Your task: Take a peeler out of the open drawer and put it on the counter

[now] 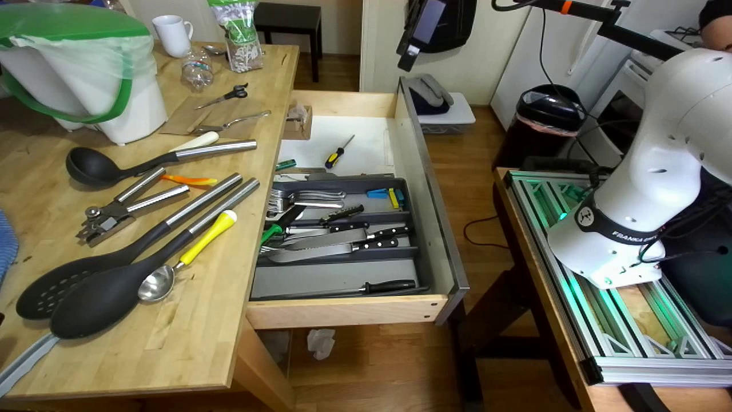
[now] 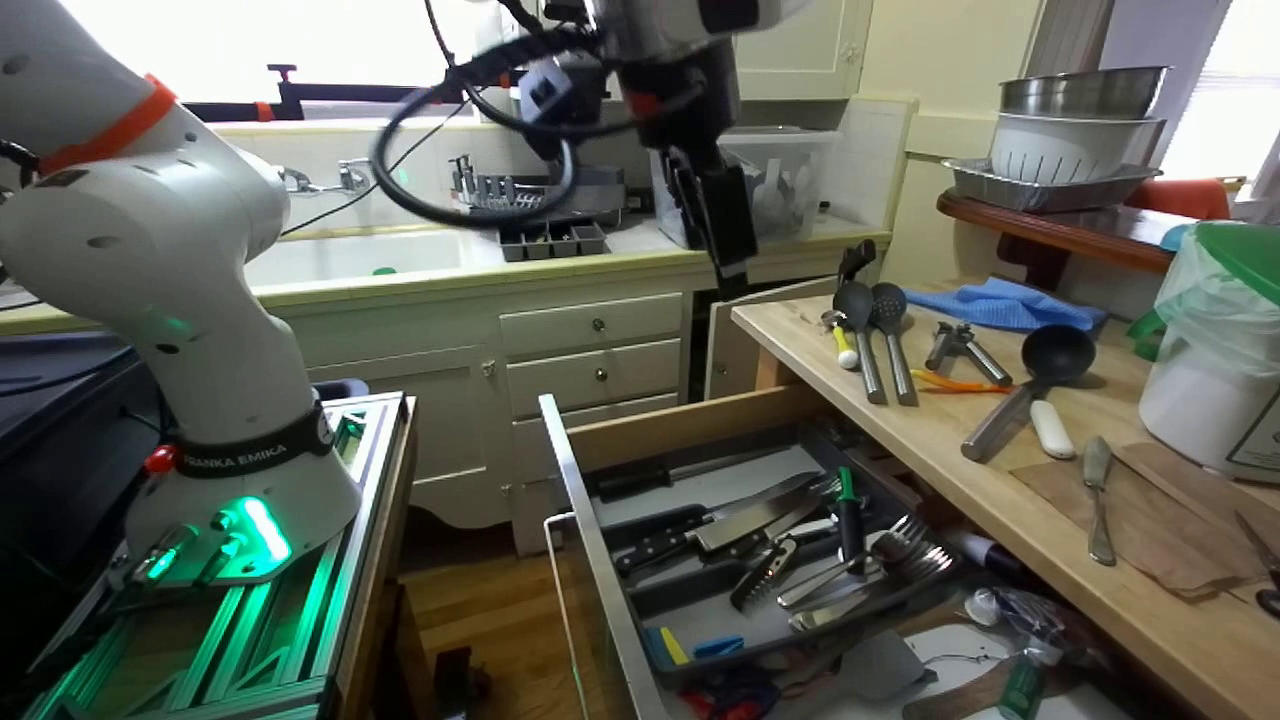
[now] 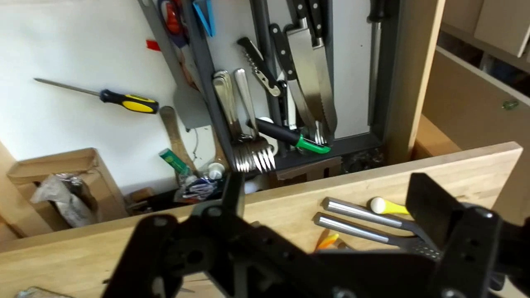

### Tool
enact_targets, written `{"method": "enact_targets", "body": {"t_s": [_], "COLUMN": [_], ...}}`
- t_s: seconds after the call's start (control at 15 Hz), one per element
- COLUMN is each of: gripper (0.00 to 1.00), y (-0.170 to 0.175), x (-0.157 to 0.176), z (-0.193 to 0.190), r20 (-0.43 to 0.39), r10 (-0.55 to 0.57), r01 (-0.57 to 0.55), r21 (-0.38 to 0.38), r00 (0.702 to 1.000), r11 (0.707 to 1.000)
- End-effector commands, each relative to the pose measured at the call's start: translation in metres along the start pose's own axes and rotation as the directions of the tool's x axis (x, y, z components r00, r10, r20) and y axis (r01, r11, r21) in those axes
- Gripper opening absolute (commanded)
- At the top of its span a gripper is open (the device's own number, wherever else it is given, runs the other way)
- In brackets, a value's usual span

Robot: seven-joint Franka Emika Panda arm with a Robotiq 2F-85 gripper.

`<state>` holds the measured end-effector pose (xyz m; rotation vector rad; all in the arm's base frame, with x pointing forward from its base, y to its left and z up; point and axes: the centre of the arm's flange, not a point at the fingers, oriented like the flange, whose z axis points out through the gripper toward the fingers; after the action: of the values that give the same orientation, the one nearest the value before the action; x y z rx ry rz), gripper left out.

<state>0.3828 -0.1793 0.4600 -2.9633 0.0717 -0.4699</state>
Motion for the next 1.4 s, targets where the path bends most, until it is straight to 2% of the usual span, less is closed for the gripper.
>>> {"method": "enact_targets", "body": {"t_s": [0.0,0.27,0.47,0.6,0.67,0.8,1.13,1.2,1.27,1.33], "gripper": [1.00,1.00,1.00,1.00,1.00,1.00,1.00,1.00,1.00,1.00], "y": [0.029,0.043,0.042,0.044,0.026,0.031,0.033,0.035,0.038,0.038], "x": [0.033,0.051,0.056,0.053,0.042,0.041,0.044,0.047,0.052,0.056], "z": [0.054,0.091,0.112,0.123,0.099,0.111,0.115,0.120,0.131,0.138], "r20": [0.002,0.003,-0.016,0.009,0.002,0.019,0.030,-0.010,-0.019,-0.045], "r10": [-0.176,-0.391,-0.539,-0.618,-0.555,-0.594,-0.608,-0.621,-0.666,-0.676], "r01": [0.175,0.387,0.534,0.613,0.550,0.587,0.600,0.616,0.663,0.676], "r21": [0.098,0.137,0.155,0.116,0.138,0.135,0.132,0.139,0.119,0.108], "r00": [0.984,0.920,0.842,0.786,0.832,0.804,0.793,0.783,0.746,0.736], "r11": [0.980,0.912,0.831,0.781,0.824,0.799,0.789,0.775,0.739,0.729]}}
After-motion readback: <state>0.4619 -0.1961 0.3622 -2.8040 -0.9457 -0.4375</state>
